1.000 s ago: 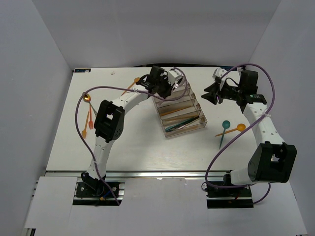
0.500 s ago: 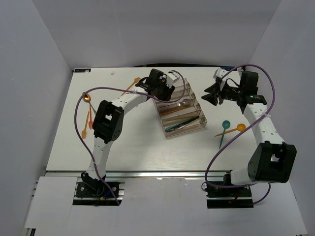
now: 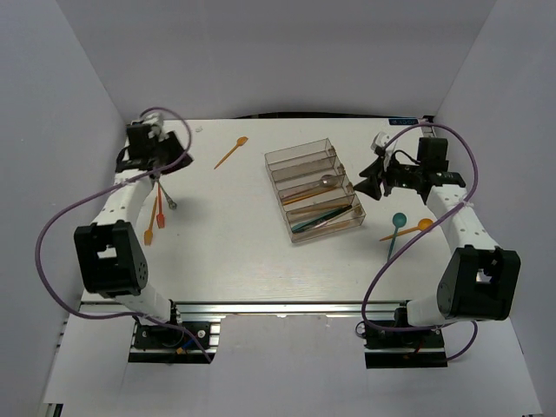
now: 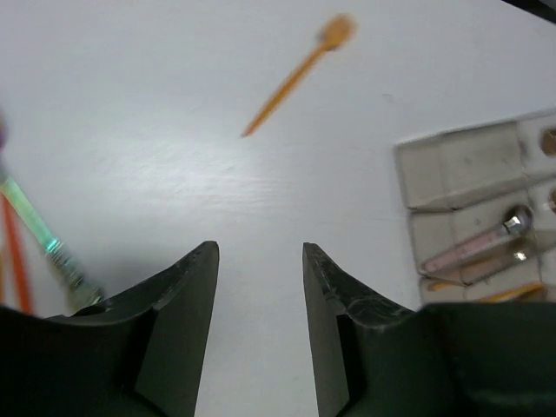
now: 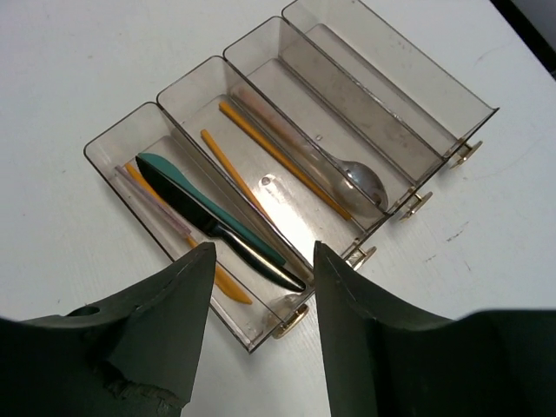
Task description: Sort the eating utensils into containers
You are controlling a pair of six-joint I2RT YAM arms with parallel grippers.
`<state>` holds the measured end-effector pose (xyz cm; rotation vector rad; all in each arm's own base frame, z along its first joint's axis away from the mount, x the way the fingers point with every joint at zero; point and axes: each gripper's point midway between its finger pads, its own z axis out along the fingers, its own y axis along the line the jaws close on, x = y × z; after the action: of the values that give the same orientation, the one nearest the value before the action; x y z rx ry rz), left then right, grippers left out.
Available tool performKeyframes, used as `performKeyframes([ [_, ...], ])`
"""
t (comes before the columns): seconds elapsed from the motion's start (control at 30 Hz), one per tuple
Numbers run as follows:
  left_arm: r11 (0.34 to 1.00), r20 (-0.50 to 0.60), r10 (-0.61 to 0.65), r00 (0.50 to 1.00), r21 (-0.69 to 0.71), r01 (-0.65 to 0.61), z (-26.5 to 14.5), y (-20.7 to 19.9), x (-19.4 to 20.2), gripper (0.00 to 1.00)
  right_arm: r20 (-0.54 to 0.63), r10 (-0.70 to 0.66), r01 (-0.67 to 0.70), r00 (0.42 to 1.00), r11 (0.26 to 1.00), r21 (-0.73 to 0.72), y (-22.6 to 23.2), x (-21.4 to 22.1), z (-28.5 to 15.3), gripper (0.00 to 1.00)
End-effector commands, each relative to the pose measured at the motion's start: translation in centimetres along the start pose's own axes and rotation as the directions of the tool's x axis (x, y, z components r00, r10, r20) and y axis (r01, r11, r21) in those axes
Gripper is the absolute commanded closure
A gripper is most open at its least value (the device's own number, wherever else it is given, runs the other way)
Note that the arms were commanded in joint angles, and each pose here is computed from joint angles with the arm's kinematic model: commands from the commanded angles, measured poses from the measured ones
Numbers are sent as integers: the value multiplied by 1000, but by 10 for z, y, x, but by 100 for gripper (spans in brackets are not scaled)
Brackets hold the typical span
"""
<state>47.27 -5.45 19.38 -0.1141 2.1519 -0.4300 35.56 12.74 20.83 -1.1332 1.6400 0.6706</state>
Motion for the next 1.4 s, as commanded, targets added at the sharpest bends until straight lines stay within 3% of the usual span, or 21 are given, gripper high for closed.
performKeyframes([
  [0.0, 946, -36, -291, 956, -161, 282, -23, 59, 42, 45, -9, 17, -18, 1000, 1000, -25, 7, 6, 5, 44],
  [0.17, 855, -1, -405, 914, -355, 378, -29, 124, 58, 42, -13, 24, -24, 1000, 999, -29, 5, 7, 7, 44],
  [0.47, 781, -77, -481, 874, -491, 386, 13, 164, 82, 48, -19, 10, -11, 1000, 999, -38, 5, 2, 15, 43],
  [1.17, 767, -137, -424, 895, -580, 275, 55, 205, 83, 49, -49, 23, -25, 999, 999, -35, -1, 6, 16, 43],
  [1.37, 763, -177, -407, 896, -605, 227, 70, 206, 93, 53, -55, 25, -27, 998, 999, -34, -1, 7, 16, 43],
])
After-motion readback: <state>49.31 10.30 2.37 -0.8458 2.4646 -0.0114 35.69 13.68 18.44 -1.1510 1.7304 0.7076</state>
